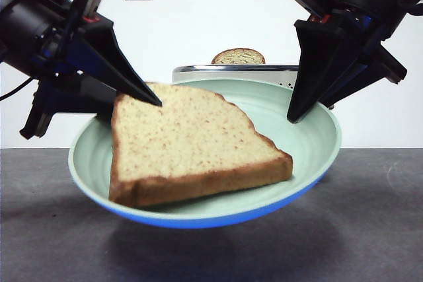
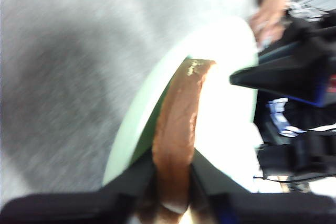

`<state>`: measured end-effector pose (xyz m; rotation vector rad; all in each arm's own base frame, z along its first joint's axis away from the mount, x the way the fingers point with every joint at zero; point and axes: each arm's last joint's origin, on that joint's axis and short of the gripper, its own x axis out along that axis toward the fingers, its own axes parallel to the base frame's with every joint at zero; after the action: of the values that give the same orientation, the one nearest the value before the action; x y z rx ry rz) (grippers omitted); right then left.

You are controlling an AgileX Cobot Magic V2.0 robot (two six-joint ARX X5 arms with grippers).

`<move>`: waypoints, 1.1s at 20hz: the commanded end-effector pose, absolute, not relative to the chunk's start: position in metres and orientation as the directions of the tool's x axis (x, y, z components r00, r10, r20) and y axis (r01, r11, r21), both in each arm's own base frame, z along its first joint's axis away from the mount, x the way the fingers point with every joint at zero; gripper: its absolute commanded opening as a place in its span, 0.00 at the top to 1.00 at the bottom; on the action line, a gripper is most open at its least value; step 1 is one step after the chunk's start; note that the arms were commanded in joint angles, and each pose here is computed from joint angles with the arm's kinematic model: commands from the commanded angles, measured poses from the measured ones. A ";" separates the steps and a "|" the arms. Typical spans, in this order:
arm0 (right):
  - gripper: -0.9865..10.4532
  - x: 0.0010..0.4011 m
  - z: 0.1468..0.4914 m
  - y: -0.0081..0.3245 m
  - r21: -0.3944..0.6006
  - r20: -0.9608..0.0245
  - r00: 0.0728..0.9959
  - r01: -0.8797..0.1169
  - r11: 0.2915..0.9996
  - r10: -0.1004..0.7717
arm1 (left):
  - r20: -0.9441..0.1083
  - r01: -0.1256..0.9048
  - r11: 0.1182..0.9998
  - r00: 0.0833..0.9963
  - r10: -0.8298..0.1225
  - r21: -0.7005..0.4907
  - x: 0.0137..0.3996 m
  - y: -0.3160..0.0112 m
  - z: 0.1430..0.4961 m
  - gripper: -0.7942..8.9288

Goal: Take the bread from the toaster,put the bread on the plate,put the plate on the table

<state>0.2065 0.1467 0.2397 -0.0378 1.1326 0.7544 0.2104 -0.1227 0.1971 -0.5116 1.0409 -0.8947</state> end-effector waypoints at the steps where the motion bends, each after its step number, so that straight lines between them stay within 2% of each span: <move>1: 0.93 0.205 0.240 0.151 0.373 -0.807 0.188 -0.574 0.729 0.560 | -0.543 0.394 0.576 0.204 -0.815 -0.716 0.207 -0.126 0.193 0.45; 7: 0.93 0.201 0.240 0.155 0.377 -0.808 0.176 -0.579 0.723 0.562 | -0.519 0.413 0.543 0.180 -0.835 -0.731 0.205 -0.129 0.197 0.45; 14: 0.93 0.199 0.238 0.154 0.378 -0.823 0.155 -0.569 0.730 0.547 | -0.458 0.492 0.507 0.227 -0.859 -0.708 0.214 -0.133 0.251 0.45; 22: 0.93 0.199 0.238 0.154 0.380 -0.823 0.154 -0.566 0.732 0.546 | -0.504 0.552 0.543 0.239 -0.830 -0.633 0.216 -0.133 0.282 0.47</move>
<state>0.1997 0.1530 0.2376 -0.0261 1.1781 0.7819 0.2156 -0.1339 0.2812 -0.3768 0.9378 -0.9601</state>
